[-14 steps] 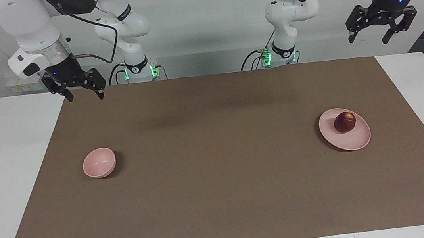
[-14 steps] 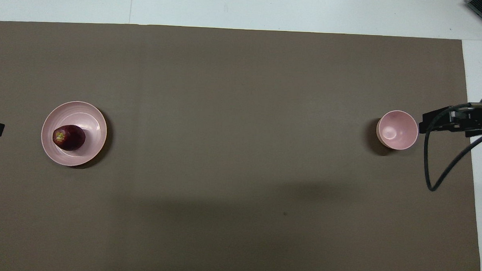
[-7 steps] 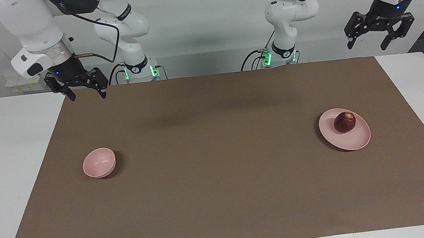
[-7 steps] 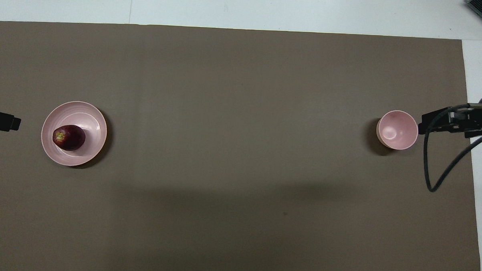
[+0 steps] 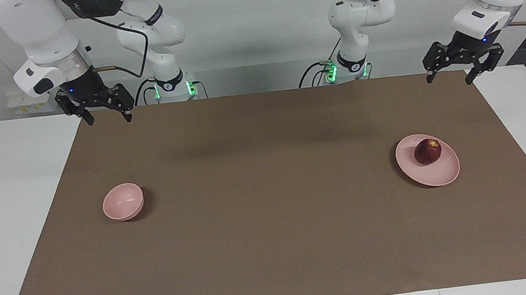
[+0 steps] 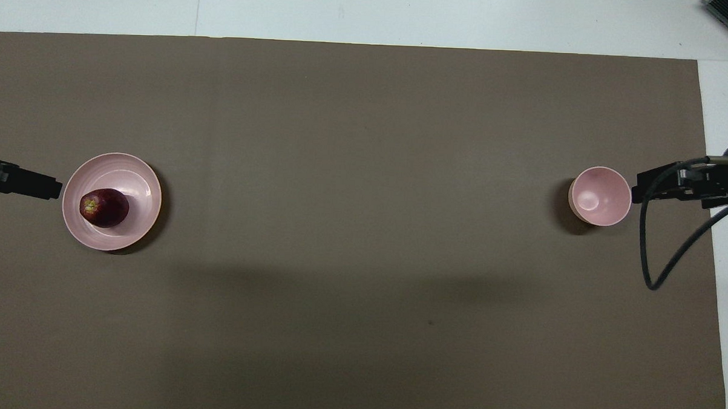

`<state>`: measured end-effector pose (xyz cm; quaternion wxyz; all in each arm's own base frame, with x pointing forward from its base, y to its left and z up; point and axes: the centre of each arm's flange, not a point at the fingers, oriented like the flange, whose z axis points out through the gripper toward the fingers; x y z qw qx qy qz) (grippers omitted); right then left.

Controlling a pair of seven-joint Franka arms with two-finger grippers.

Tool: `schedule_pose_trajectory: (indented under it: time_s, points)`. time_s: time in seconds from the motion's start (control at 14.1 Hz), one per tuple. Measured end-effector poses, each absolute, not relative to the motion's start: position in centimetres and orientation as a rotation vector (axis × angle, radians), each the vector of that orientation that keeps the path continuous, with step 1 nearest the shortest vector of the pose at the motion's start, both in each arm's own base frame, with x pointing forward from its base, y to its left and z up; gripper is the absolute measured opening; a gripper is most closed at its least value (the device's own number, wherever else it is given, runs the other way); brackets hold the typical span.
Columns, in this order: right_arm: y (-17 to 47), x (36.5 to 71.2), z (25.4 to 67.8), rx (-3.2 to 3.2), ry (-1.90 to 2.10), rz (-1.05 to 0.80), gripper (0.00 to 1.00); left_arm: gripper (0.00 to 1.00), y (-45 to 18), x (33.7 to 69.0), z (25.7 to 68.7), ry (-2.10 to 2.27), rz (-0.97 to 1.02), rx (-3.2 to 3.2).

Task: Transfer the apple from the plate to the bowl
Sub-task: 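Reach the left gripper down over the red apple on the plate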

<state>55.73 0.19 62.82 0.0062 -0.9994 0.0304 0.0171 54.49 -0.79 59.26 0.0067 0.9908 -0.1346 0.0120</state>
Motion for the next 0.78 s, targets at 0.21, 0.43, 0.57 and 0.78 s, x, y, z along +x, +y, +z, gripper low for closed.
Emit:
schedule_pose_trajectory:
  time_s: [0.21,0.43,0.57,0.78]
  points:
    - [0.2,55.7,62.8,-3.127,0.095,0.055,1.0,1.0,0.8,54.8,55.5,-0.432,0.05,3.096]
    - [0.2,55.7,62.8,-3.127,0.095,0.056,1.0,1.0,2.5,54.7,52.9,-0.409,0.054,3.097]
    - [0.2,55.7,62.8,-3.127,0.095,0.058,1.0,1.0,3.1,54.7,50.7,-0.392,0.075,3.101]
    - [0.2,55.7,62.8,-3.127,0.095,0.058,1.0,1.0,3.6,54.5,47.1,-0.376,0.141,3.109]
